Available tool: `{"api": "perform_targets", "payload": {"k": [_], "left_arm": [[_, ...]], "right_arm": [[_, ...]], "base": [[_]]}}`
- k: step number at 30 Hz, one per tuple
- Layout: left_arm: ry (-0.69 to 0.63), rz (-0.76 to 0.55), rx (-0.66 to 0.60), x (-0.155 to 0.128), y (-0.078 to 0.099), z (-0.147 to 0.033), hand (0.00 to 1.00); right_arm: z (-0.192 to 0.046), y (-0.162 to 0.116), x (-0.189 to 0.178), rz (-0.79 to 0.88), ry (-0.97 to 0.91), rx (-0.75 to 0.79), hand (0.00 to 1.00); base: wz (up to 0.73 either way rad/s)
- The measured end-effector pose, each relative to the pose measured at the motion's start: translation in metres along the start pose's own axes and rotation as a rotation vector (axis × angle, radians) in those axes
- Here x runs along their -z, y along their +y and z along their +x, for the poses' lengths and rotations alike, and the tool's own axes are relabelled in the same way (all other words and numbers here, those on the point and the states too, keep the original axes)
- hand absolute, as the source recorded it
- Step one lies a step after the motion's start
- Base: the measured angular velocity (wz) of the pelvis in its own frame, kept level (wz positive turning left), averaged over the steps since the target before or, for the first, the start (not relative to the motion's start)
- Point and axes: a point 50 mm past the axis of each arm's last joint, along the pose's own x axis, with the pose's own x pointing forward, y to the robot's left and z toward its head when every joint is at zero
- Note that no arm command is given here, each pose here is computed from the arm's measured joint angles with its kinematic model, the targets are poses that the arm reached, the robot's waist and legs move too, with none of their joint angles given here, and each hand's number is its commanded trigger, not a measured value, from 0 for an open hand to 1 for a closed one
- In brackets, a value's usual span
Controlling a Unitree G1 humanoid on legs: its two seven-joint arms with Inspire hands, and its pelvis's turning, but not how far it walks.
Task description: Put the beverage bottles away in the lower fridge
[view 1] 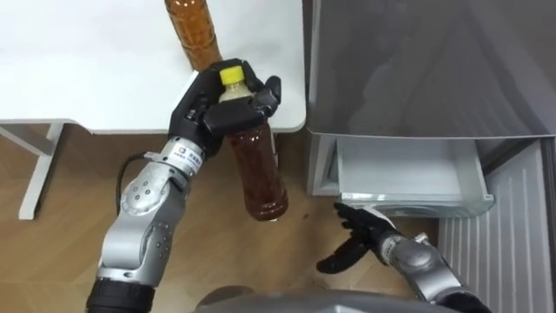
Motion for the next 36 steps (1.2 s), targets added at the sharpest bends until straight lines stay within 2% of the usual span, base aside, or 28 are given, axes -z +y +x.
{"api": "perform_targets", "payload": {"k": [10,19,25,28,36], "left_arm": [[-0.033,0.041,0.006,-0.007,0.0,-0.001,1.0],[-0.064,0.116,0.005,-0.011,-0.001,0.0,1.0],[-0.05,0.118,0.046,-0.007,-0.009,0.001,1.0],[-0.045,0.113,0.065,-0.005,-0.014,0.002,1.0],[-0.037,0.109,0.089,-0.003,-0.02,0.003,1.0]], "right_arm": [[-0.006,0.006,-0.033,-0.002,-0.166,-0.104,0.0],[-0.007,0.008,-0.042,0.005,-0.216,-0.185,0.0],[-0.016,0.009,-0.061,-0.012,-0.317,-0.273,0.0],[-0.019,0.012,-0.07,0.035,-0.376,-0.329,0.0],[-0.02,0.021,-0.073,0.031,-0.398,-0.426,0.0]], "base": [[0.09],[0.0],[0.0],[0.0],[0.0]]}}
